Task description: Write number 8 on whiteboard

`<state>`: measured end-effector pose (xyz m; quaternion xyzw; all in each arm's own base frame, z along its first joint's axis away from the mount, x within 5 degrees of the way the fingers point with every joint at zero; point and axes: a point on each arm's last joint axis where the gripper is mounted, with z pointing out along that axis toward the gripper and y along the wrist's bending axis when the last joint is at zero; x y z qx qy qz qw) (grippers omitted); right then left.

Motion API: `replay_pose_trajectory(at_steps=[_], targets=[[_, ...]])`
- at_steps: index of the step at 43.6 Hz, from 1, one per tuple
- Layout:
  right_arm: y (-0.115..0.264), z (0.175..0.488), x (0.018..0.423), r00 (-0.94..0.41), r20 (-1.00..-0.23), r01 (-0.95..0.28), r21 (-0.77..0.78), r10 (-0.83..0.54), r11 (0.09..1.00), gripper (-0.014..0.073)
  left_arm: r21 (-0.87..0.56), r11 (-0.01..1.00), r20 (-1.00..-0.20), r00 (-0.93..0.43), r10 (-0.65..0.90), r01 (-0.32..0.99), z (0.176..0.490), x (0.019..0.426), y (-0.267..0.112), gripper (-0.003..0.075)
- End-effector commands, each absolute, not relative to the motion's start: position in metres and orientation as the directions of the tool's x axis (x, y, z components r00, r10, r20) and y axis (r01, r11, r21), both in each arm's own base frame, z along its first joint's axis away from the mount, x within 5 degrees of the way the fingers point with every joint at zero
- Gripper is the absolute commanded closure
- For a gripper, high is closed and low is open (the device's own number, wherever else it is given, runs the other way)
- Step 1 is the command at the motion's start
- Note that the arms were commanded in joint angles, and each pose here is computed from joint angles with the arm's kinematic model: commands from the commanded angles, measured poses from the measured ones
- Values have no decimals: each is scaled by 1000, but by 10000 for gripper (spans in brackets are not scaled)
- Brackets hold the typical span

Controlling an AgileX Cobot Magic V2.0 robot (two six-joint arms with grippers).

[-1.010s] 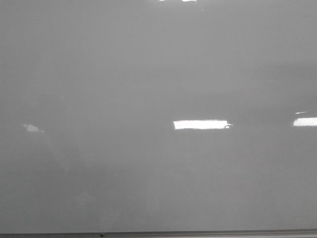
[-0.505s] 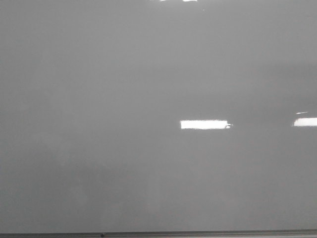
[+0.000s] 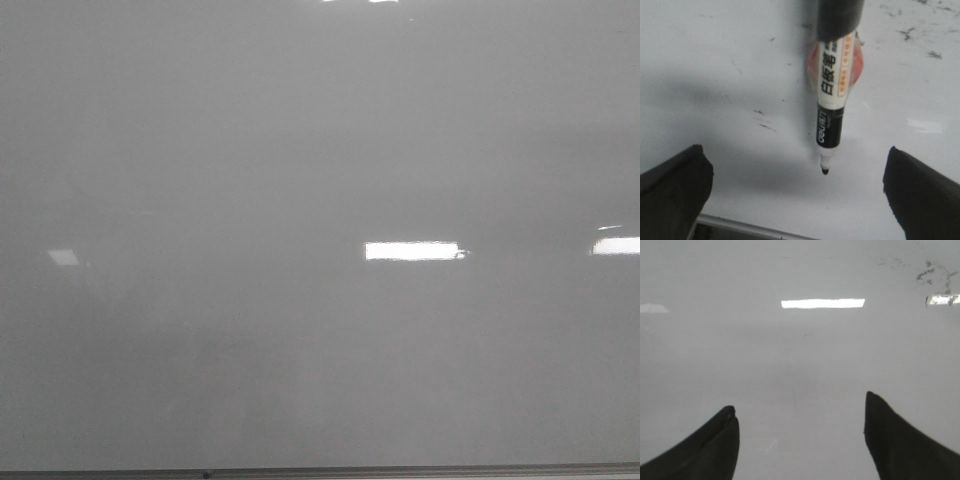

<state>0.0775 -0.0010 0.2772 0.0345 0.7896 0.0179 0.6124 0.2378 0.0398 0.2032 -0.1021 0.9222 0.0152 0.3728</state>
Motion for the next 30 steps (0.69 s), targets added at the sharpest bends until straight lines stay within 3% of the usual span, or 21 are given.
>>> replay_pose_trajectory(at_steps=[1,30], targets=[[-1,294,80,-158,-985,27,69,72,997,49,-49,980,-789,-595,-157,-193,215,255,40,57],[-1,294,80,-158,-985,27,69,72,997,49,-36,981,-826,-546,-138,-193,191,278,42,463]])
